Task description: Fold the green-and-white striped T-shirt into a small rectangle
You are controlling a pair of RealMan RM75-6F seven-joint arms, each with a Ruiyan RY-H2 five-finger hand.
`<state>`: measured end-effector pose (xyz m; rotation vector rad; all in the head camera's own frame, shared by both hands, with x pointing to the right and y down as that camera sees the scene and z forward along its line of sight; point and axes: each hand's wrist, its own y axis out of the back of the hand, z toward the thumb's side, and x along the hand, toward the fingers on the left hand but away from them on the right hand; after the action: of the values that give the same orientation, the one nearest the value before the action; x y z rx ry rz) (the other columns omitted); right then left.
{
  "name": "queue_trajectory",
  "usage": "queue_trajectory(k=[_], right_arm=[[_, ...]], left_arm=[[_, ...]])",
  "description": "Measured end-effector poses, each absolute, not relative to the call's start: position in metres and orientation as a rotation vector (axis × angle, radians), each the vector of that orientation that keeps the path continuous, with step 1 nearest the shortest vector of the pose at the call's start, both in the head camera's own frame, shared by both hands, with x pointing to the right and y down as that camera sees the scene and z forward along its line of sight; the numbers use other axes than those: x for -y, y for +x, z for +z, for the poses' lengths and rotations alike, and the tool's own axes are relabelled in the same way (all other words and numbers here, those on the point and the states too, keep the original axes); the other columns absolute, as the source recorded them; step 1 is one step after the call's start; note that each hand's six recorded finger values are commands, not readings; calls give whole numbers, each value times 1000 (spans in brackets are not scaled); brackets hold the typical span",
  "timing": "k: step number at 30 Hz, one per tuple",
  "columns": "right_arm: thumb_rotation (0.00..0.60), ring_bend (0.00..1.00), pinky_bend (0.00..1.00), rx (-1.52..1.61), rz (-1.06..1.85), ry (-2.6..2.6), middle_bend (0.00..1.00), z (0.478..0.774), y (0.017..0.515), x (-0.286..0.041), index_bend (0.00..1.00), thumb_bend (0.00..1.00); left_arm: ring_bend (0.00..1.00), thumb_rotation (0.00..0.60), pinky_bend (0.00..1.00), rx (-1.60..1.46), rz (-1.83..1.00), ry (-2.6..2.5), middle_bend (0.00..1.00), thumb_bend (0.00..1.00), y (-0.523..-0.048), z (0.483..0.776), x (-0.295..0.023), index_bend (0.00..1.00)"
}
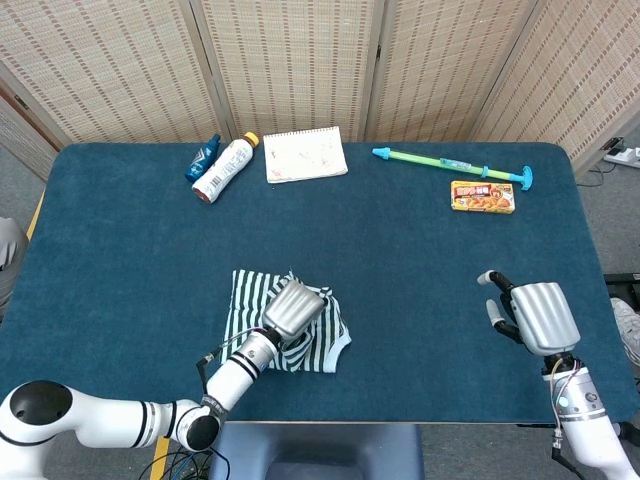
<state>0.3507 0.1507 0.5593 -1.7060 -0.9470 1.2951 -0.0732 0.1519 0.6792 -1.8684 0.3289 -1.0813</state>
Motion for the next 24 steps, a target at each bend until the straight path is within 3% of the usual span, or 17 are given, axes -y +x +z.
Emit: queue_trajectory(k=[3, 9, 13, 17, 24], right_arm=[[600, 1000, 1000, 949, 1299, -1702, 943, 559, 352, -151, 361, 494], [600, 1000, 1000, 950, 1304, -1700, 943, 559, 354, -151, 361, 493], [600, 1000, 1000, 950, 1305, -1701, 943, 559, 354, -150, 361, 493], [600, 1000, 1000, 951, 1301, -1701, 943, 559, 353, -150, 361, 493], [600, 1000, 1000, 958, 1300, -1701, 943, 559, 354, -149, 361, 493]], left_arm=[[834, 600, 958, -318, -1082, -1869, 916, 671, -69, 682, -155, 558], [831, 600, 958, -308, -1087, -1857, 899, 410, -64, 688, -160, 244], [829, 600, 958, -328, -1103, -1853, 890, 312, -61, 691, -160, 94], [826, 600, 958, -381, -1114, -1867, 879, 254, -58, 691, -157, 18], [818, 600, 958, -497, -1110, -1875, 868, 222, -58, 687, -149, 1]])
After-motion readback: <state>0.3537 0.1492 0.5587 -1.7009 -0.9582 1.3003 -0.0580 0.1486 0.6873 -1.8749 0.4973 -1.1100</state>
